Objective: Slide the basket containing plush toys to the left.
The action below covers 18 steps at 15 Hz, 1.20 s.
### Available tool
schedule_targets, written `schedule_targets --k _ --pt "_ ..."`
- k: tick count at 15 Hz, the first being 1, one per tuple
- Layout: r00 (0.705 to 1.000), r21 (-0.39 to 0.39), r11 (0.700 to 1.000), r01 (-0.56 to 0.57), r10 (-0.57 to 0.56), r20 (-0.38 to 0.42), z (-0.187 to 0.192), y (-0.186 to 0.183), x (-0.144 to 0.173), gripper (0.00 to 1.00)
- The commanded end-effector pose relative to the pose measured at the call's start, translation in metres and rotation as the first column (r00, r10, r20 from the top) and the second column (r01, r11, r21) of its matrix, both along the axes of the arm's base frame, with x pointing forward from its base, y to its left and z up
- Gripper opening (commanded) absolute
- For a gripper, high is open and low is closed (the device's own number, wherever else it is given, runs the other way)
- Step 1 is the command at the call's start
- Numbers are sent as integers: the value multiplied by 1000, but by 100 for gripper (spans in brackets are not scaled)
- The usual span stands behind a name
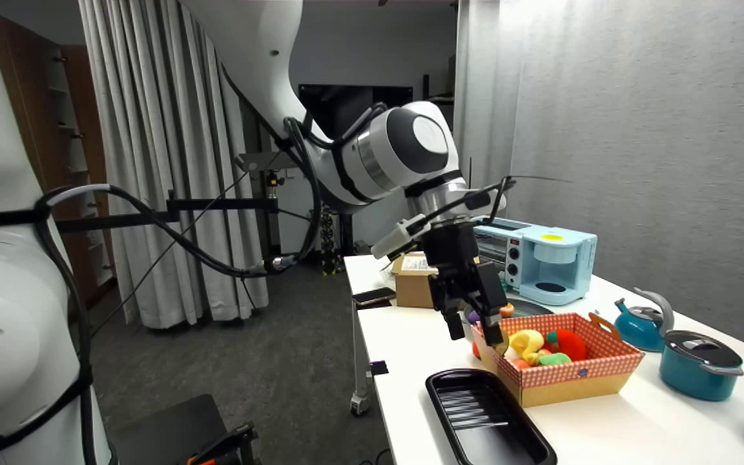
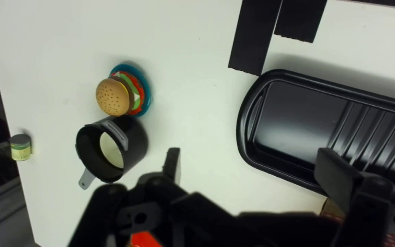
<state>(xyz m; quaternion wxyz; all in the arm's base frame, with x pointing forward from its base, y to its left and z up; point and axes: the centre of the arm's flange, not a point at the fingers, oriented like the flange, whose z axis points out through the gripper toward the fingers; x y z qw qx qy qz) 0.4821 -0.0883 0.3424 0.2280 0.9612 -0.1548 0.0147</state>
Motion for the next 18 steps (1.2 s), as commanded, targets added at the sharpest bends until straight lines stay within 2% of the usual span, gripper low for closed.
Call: schedule_targets --k 1,5,11,18 --pt "998 -3 998 67 -67 -9 36 -6 -19 100" --pt "989 51 987 149 -148 -23 61 -17 -25 100" --pt "964 186 946 265 -267 -13 84 -32 -26 100" --pt "933 247 905 347 -359 3 92 -52 -31 100"
